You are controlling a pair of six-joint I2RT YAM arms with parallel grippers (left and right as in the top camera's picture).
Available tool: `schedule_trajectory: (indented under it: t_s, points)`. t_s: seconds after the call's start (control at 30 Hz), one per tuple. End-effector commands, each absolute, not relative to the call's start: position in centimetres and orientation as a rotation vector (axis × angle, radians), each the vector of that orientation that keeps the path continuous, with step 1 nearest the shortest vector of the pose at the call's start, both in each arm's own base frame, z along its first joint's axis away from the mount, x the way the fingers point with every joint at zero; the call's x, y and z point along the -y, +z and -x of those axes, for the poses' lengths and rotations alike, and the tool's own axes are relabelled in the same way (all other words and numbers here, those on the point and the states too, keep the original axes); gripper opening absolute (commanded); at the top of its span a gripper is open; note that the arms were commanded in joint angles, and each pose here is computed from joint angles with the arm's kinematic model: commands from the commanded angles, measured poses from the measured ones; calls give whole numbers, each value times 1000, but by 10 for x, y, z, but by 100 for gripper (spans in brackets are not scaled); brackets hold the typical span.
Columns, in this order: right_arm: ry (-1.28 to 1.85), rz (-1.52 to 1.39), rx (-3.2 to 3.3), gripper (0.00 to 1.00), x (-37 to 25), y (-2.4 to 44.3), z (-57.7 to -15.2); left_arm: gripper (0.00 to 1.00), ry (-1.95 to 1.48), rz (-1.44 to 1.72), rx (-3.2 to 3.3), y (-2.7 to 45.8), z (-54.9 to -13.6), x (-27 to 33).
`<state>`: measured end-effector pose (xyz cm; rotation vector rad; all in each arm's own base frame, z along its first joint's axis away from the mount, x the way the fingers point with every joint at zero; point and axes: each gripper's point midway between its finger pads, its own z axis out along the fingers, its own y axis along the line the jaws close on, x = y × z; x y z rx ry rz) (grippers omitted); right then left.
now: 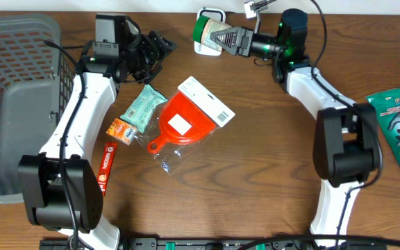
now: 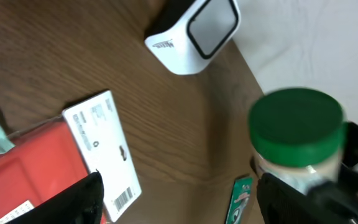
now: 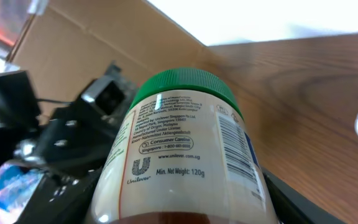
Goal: Scan the item barcode
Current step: 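Carry the green-lidded jar right past the scanner with the right gripper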
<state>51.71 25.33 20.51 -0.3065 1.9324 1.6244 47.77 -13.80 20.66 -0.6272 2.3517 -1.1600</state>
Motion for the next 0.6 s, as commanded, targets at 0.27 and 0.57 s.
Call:
schedule_trajectory:
  t_s: [0.27,0.57]
  points:
    - [1710,329,-1886,1,-270,222,-552,78,-1107,628,-2340,213,-479,117]
    - [1816,103,-1975,1,-267,217,-564,78,-1092,638,-2352,210,-477,111]
